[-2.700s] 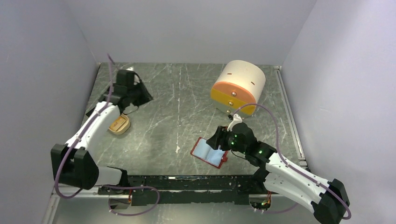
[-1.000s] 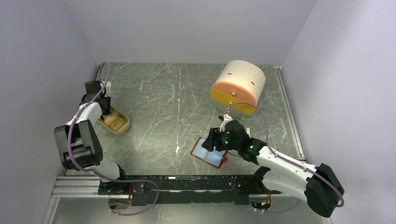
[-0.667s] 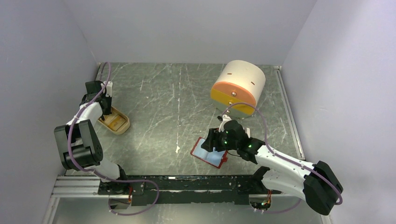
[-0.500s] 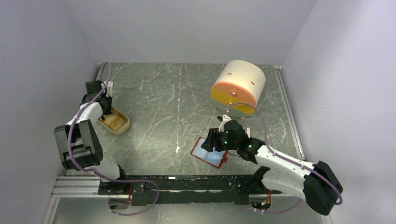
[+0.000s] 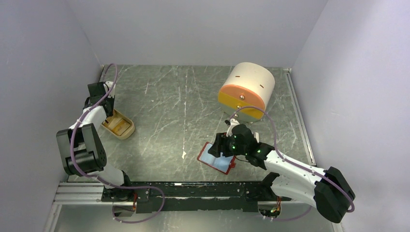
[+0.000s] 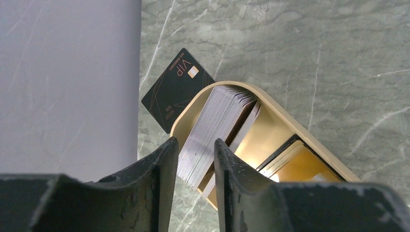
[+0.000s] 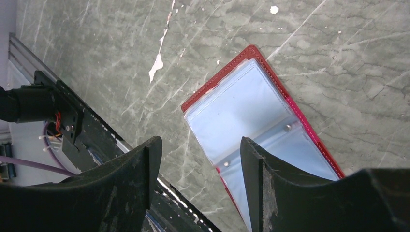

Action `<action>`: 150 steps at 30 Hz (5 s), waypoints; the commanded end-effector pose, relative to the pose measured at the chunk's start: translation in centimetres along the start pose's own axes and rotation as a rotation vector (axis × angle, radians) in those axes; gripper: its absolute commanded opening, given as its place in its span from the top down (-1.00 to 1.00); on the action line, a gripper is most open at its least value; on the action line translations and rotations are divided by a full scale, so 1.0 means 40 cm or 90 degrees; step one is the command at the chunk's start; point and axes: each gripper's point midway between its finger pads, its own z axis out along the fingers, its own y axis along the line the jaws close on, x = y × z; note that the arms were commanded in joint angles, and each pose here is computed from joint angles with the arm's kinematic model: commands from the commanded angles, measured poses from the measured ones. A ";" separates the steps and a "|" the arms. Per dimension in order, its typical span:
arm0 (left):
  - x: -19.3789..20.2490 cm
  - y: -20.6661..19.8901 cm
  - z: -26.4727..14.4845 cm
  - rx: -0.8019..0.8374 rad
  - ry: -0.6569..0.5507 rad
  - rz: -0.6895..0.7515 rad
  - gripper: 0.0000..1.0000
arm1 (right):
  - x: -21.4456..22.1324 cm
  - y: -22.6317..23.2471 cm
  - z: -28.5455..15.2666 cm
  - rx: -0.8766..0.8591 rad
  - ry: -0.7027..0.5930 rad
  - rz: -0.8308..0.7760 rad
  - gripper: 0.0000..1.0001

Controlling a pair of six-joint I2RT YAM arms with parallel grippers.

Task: Put the credit cards into the card holder
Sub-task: Pick up the credit card from the storage box.

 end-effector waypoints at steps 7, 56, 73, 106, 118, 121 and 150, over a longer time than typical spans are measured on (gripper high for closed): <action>-0.017 -0.019 0.011 0.011 -0.016 0.027 0.06 | -0.040 0.015 -0.001 -0.017 -0.028 -0.010 -0.29; -0.016 0.020 0.015 -0.104 -0.002 0.163 0.26 | -0.048 0.013 -0.002 -0.031 -0.027 -0.009 -0.31; -0.015 0.015 0.016 -0.097 0.004 0.172 0.36 | -0.048 0.006 0.001 -0.030 -0.025 -0.008 -0.31; -0.008 0.002 0.015 -0.084 0.019 0.183 0.60 | -0.047 0.003 0.005 -0.036 -0.020 -0.005 -0.31; -0.035 -0.065 -0.042 -0.002 0.007 0.145 0.82 | -0.045 0.007 0.003 -0.042 -0.018 0.000 -0.31; -0.059 -0.077 -0.080 0.020 -0.019 0.108 0.82 | -0.044 0.008 -0.002 -0.043 -0.017 0.003 -0.31; -0.291 -0.220 -0.439 0.388 -0.216 -0.393 0.82 | 0.014 -0.189 -0.108 0.272 -0.072 0.258 -0.31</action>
